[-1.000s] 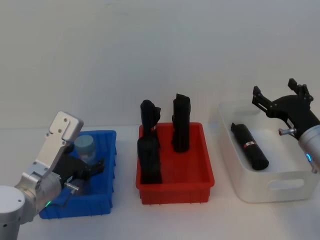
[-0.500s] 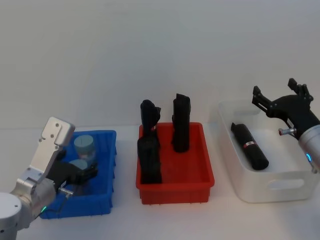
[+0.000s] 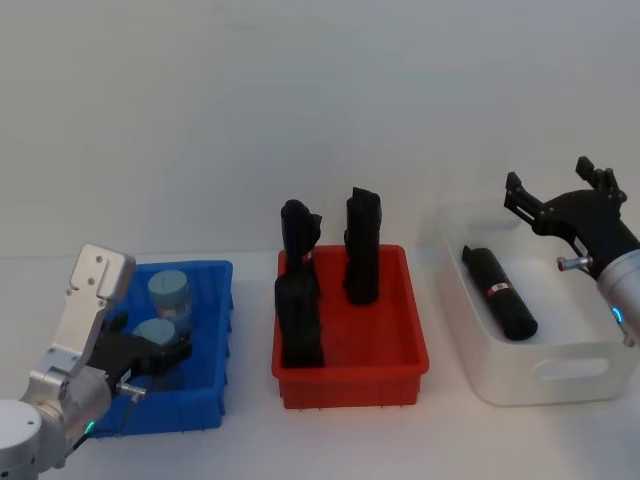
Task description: Pick the cotton swabs from the blue box and place them into the white box.
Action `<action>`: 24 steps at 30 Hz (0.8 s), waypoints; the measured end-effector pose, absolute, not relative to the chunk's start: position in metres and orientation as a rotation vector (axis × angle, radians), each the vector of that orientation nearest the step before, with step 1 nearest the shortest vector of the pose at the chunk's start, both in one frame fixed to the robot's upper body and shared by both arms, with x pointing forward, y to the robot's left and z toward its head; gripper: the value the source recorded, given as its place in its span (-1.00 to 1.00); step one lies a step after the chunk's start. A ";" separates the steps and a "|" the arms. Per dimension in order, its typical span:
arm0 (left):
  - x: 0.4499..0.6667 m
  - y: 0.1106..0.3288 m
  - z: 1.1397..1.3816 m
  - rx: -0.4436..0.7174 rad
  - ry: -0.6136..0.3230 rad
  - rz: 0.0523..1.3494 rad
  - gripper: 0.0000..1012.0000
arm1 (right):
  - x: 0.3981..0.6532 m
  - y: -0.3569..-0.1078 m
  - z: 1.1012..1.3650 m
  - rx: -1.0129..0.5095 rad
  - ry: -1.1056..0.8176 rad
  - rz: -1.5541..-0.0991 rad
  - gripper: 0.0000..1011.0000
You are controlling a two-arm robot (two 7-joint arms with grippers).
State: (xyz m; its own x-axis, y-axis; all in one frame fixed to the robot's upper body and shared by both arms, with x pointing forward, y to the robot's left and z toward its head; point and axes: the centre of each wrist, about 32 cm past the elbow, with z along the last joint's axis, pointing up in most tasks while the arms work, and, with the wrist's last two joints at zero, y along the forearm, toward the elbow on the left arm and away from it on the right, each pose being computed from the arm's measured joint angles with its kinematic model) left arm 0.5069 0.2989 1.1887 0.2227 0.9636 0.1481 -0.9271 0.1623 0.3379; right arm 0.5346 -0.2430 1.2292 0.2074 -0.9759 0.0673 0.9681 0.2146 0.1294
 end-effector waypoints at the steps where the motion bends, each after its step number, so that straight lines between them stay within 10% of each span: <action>1: 0.507 0.299 1.188 0.392 0.113 1.354 0.98 | 0.535 -0.243 1.229 0.063 -0.145 -1.354 0.98; 24: 0.509 0.304 1.177 0.373 0.173 1.385 0.98 | 0.535 -0.243 1.229 0.063 -0.145 -1.355 0.98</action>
State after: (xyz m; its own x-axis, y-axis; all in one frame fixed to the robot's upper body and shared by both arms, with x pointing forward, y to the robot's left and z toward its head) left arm 0.5085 0.3036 1.1770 0.1837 0.9782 0.0972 -0.9240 0.1381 0.3564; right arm 0.5346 -0.2430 1.2292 0.2073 -0.9760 0.0673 0.9681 0.2146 0.1293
